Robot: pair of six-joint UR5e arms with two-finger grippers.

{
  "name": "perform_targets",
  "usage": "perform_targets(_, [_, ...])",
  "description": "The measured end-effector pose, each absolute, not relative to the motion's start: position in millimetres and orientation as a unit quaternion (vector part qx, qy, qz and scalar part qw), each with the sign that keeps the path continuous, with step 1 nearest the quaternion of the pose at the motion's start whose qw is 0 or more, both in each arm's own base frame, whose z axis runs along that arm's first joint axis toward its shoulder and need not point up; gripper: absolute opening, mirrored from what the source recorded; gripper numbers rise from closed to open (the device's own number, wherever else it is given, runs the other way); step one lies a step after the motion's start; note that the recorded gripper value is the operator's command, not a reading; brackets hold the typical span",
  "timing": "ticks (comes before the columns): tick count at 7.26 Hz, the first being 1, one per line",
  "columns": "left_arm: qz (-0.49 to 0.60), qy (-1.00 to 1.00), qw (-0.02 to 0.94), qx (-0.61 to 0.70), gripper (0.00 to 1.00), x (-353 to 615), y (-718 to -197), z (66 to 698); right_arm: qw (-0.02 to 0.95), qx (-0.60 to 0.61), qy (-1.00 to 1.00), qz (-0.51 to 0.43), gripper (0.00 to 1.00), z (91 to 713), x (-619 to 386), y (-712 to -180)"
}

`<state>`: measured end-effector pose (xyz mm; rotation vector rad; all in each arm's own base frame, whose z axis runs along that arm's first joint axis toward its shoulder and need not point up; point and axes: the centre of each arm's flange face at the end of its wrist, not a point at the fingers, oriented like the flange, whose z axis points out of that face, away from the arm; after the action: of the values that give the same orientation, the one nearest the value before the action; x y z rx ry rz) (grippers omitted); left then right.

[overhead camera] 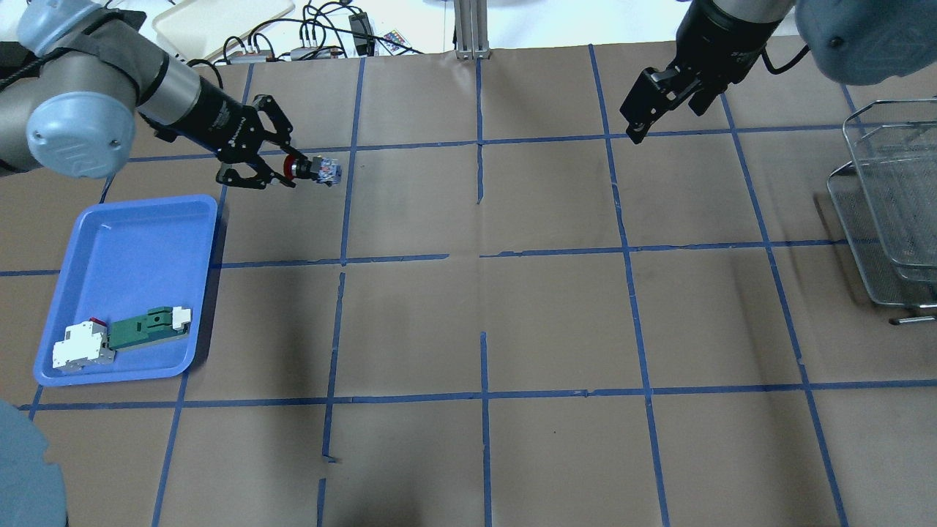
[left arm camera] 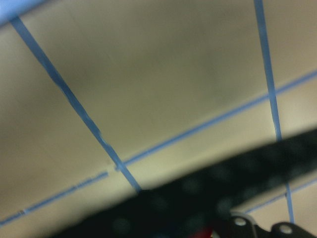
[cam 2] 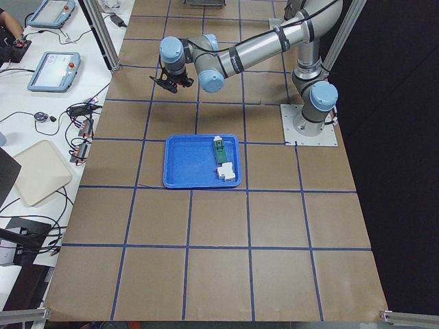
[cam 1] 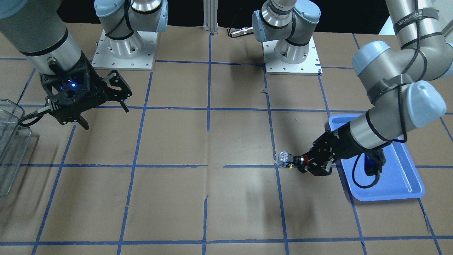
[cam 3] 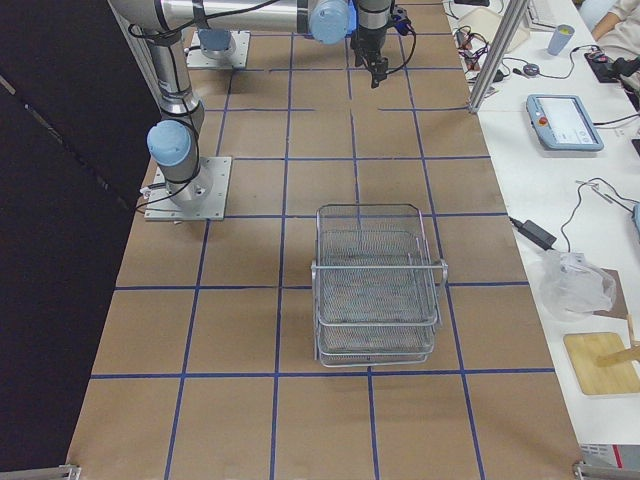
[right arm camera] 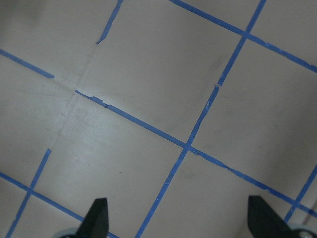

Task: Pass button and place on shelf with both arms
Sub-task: 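Lift the button toward the right gripper while the right gripper lowers to meet it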

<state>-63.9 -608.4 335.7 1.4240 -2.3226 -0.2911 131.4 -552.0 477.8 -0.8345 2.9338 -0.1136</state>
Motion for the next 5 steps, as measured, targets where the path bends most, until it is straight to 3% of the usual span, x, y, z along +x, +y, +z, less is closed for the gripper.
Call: perform_targets(5, [-0.164,-0.793,0.219,0.544,0.00,-219.3,-579.0,370.7,0.078,-0.560,0.824,-0.036,1.00,470.6,132.8,-541.0])
